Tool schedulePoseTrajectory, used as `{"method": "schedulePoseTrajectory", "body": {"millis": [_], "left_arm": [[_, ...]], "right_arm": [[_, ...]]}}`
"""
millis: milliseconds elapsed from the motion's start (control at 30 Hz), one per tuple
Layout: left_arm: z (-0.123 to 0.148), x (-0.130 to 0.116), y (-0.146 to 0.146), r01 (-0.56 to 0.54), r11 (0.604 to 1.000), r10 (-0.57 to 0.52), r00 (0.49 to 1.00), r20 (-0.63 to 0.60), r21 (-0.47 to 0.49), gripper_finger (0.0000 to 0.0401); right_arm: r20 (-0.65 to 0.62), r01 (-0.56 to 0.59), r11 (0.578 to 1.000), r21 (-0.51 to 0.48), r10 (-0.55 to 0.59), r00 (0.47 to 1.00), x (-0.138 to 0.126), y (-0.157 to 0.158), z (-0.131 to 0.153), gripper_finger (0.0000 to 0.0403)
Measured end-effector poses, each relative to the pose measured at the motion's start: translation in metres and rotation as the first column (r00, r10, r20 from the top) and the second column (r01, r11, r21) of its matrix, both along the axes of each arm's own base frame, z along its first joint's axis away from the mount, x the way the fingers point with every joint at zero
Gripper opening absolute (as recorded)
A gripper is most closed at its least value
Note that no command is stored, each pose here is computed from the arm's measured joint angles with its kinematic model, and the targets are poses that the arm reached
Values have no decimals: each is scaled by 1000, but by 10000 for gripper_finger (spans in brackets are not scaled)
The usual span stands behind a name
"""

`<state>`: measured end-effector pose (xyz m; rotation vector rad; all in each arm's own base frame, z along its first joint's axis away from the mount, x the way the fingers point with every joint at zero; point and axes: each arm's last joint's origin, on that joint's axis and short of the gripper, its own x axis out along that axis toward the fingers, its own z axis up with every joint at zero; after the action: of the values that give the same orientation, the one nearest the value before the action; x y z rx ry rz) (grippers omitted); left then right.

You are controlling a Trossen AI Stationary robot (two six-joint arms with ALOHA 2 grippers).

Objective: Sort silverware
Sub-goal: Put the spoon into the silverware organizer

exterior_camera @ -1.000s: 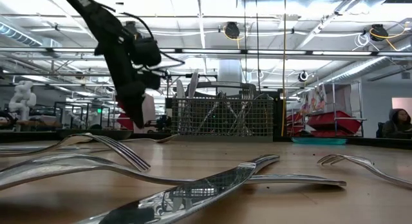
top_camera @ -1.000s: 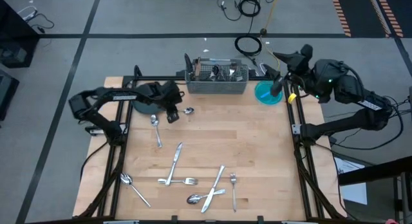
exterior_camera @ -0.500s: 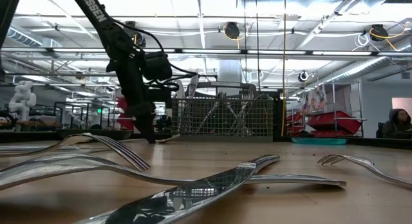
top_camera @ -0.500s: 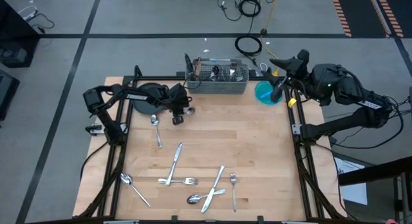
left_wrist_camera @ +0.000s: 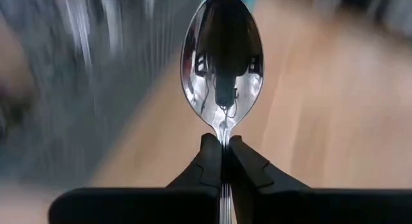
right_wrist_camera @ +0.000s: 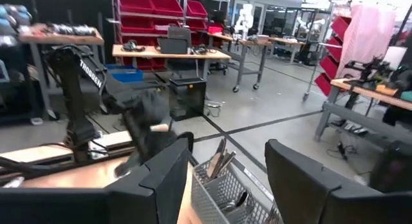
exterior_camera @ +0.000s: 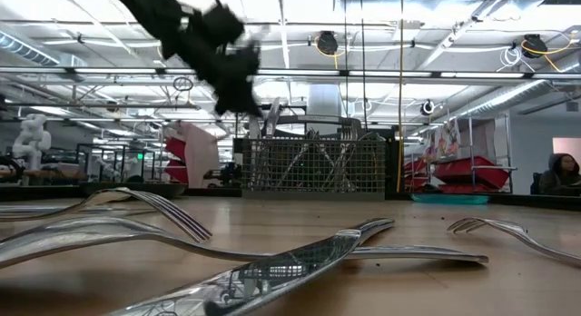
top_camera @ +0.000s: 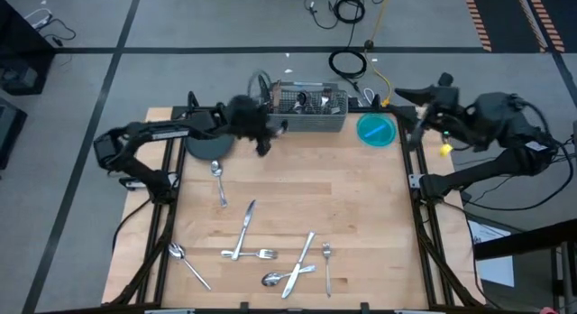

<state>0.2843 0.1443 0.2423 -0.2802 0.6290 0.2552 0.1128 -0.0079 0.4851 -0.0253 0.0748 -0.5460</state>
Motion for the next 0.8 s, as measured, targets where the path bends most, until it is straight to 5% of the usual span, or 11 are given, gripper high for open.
{"method": "schedulePoseTrajectory", "body": {"millis": [67,200,333,433,567,700,800], "left_arm": [[33,6,0,-65,995,46,972,231,73,13],[85,11,2,-294,930,95,770,630,218,13],[88,23,3,-516,798,125,648,751,312,13],[76,34,5,-652,707,224,573,788,274,13],[42,55,9,-691,651,283,604,745,313,13],[19,73,11,-790,516,431,573,697,330,13],[7,86,12,-782,491,435,603,669,385,13]], "right_arm": [[9,-8,1000,24,7,1000,-9,0,-1,190],[30,-10,998,68,8,1000,-24,-1,-2,187],[22,-16,997,75,14,1000,-26,0,-3,187],[22,-18,997,75,17,1000,-26,0,-3,187],[13,-18,997,75,17,1000,-26,0,-4,187],[-6,-16,997,73,17,1000,-27,0,-5,187],[-18,-17,997,72,19,1000,-26,0,-7,187]]}}
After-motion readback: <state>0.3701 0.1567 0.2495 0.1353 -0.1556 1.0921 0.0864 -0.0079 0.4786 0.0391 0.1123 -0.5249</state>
